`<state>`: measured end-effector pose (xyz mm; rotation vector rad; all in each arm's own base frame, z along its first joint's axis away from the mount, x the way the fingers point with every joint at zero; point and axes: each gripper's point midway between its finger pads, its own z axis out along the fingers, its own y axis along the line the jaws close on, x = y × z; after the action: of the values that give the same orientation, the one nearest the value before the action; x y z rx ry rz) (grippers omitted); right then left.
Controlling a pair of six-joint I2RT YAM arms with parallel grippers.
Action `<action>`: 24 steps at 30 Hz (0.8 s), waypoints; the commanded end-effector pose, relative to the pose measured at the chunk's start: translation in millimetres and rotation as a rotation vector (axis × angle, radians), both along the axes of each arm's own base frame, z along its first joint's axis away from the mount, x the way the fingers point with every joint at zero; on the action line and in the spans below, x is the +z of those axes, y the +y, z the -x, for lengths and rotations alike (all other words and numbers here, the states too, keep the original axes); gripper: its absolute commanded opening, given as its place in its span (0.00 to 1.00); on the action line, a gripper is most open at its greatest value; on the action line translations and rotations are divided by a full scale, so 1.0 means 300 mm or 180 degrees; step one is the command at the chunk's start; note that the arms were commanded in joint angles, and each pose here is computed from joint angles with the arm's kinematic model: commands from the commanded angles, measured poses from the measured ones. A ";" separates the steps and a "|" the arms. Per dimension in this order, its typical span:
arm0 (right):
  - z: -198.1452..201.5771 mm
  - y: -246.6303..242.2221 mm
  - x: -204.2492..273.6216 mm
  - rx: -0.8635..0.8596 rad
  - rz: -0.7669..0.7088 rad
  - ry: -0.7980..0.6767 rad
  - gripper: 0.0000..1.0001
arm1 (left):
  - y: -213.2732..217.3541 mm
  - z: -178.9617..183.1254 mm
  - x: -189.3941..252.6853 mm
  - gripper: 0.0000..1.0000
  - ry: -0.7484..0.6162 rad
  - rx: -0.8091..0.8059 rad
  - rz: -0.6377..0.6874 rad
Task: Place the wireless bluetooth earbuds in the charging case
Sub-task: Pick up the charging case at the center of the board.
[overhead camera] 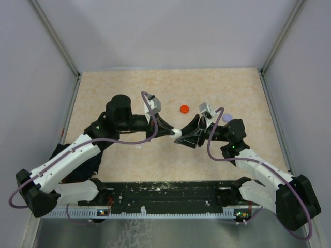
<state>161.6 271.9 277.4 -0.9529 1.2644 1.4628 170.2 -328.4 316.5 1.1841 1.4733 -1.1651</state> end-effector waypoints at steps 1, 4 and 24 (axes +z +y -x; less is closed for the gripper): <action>0.015 0.000 0.115 0.0071 -0.0200 -0.0366 0.36 | -0.003 -0.002 0.005 0.00 -0.0089 -0.0007 -0.0079; 0.017 0.000 0.117 0.0079 -0.0202 -0.0361 0.36 | -0.006 -0.004 0.000 0.00 -0.0115 0.0020 -0.0124; 0.017 0.001 0.097 0.0053 -0.0186 -0.0465 0.00 | -0.008 -0.011 0.012 0.09 -0.0171 0.0161 -0.0147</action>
<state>162.3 271.9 277.0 -0.9530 1.2638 1.4595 168.6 -332.5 313.5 1.2191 1.4943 -1.1060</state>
